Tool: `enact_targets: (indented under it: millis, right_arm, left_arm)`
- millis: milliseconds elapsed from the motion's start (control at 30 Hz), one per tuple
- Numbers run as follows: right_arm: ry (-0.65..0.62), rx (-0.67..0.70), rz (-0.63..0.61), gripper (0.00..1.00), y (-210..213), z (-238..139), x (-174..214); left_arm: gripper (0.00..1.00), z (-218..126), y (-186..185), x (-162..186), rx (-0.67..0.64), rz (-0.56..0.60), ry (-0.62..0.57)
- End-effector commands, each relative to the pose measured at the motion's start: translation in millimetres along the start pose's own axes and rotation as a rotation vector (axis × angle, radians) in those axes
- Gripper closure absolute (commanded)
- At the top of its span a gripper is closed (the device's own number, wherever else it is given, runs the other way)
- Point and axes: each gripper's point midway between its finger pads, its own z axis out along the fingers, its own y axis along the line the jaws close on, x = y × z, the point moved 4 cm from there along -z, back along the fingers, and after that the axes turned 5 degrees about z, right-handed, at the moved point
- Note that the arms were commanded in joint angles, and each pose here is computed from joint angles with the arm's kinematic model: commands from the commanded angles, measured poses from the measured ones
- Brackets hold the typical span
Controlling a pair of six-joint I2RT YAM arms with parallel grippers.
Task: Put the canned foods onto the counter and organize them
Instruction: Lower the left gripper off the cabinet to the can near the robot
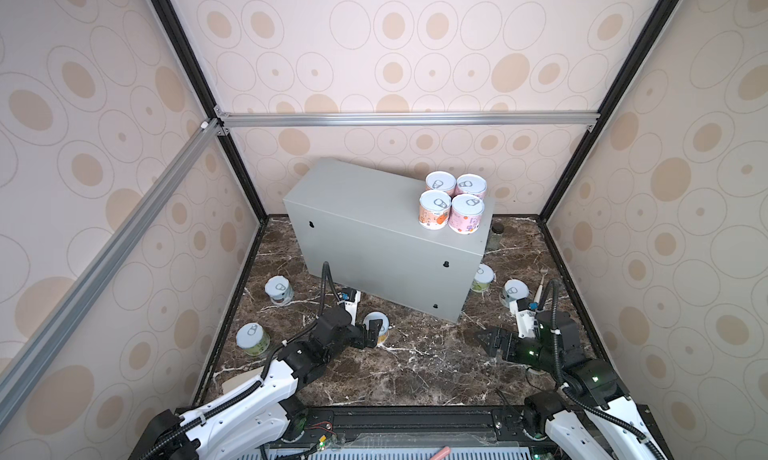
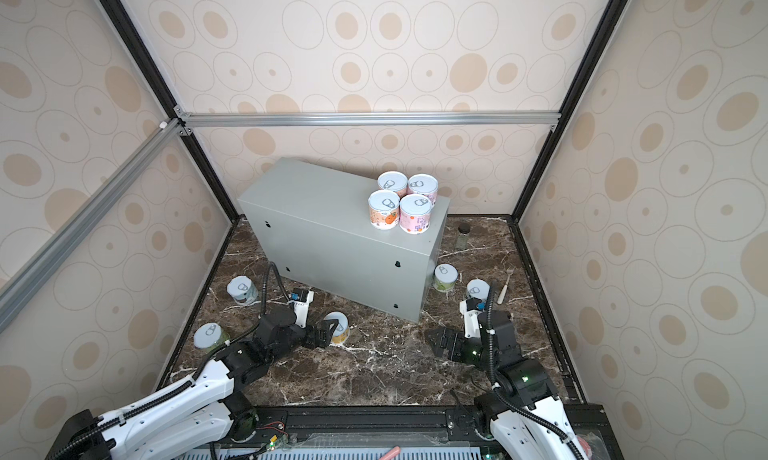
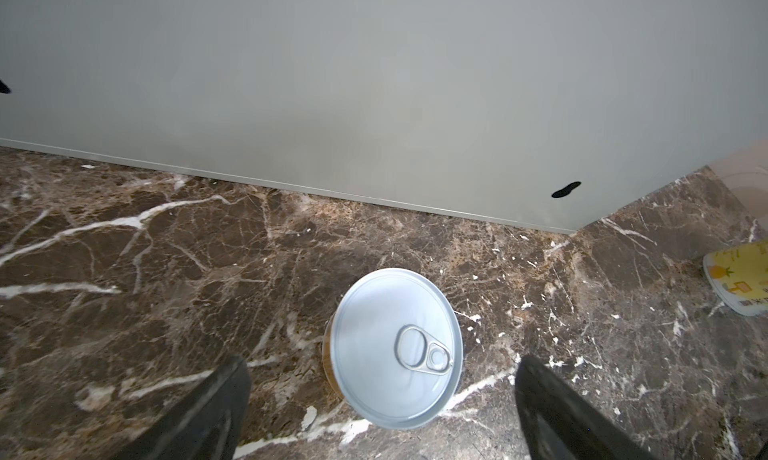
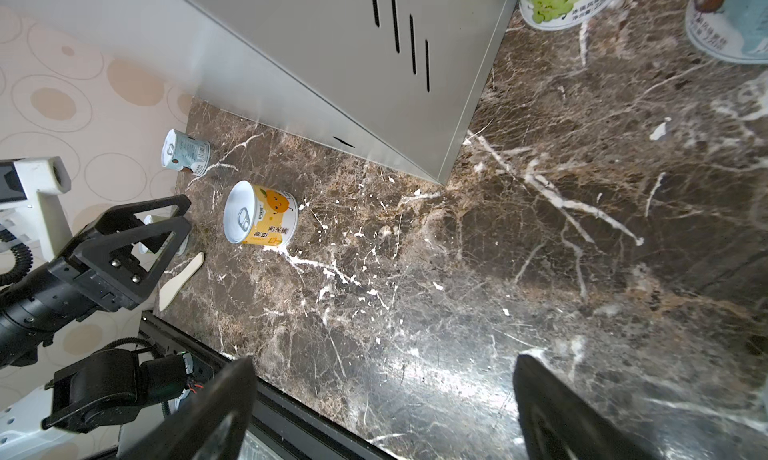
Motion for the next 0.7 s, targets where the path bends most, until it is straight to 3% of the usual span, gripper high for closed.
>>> enact_targets:
  millis: [0,267,667]
  right_arm:
    - [-0.006,-0.021,-0.021,0.01,6,2,-5]
    - [-0.007,-0.004,-0.026,0.01,2,4,-5]
    - [-0.002,-0.004,-0.027,0.01,4,11,-11]
  left_arm:
    - [0.01,6,-7,4,0.041,-0.019,-0.004]
    - [0.01,30,-11,29,0.056,0.021,0.082]
    - [0.06,50,-3,46,0.019,0.004,0.068]
